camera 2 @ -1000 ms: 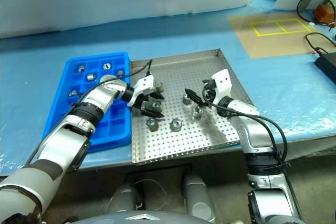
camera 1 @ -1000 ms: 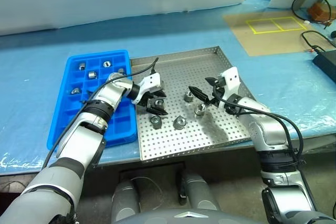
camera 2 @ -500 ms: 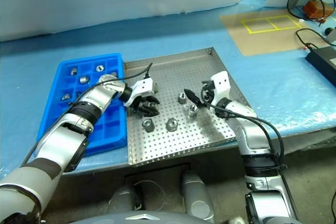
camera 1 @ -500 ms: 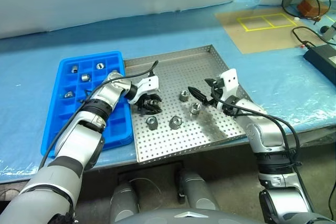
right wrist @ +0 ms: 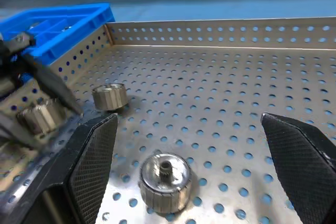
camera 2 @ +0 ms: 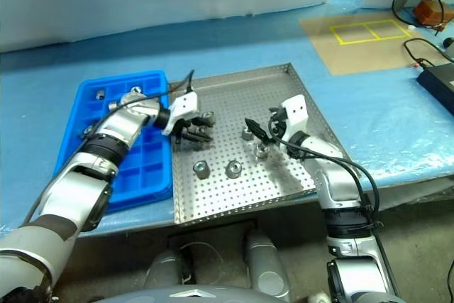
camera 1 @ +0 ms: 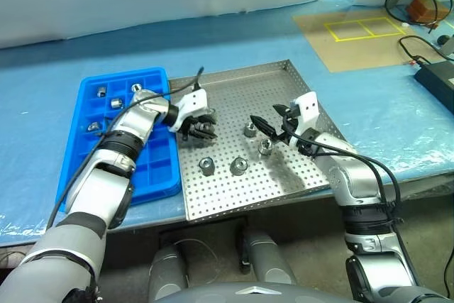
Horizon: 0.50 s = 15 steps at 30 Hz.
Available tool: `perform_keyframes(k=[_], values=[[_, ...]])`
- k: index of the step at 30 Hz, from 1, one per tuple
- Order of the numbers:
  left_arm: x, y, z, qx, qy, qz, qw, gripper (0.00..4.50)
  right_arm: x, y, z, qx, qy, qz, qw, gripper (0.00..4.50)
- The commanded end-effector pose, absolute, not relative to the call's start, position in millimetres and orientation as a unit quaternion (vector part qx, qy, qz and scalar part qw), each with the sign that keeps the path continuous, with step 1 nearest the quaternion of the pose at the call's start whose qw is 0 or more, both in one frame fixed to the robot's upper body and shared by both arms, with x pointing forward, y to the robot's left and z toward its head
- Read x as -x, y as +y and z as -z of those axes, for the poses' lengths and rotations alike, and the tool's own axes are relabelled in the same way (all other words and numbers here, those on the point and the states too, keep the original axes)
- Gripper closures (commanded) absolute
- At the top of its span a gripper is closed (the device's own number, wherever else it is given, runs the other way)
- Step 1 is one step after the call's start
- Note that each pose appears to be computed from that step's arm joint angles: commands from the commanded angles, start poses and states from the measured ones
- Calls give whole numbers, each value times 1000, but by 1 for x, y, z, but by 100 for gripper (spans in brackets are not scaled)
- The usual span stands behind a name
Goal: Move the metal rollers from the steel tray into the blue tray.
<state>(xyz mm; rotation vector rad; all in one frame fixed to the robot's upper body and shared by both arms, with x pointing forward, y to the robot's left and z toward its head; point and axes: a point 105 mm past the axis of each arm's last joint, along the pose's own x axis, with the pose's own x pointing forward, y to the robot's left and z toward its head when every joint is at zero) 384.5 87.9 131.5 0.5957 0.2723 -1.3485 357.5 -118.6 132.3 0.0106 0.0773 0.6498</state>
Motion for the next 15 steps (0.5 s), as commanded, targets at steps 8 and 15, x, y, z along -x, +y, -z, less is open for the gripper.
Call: perform_keyframes(k=[8, 15], values=[[-359, 149, -168, -278, 97, 578, 761, 263, -368, -55, -180, 9, -22, -457, 889, 0], [-328, 207, -170, -272, 132, 503, 810, 263, -358, -1, -182, 34, -28, -558, 828, 0]])
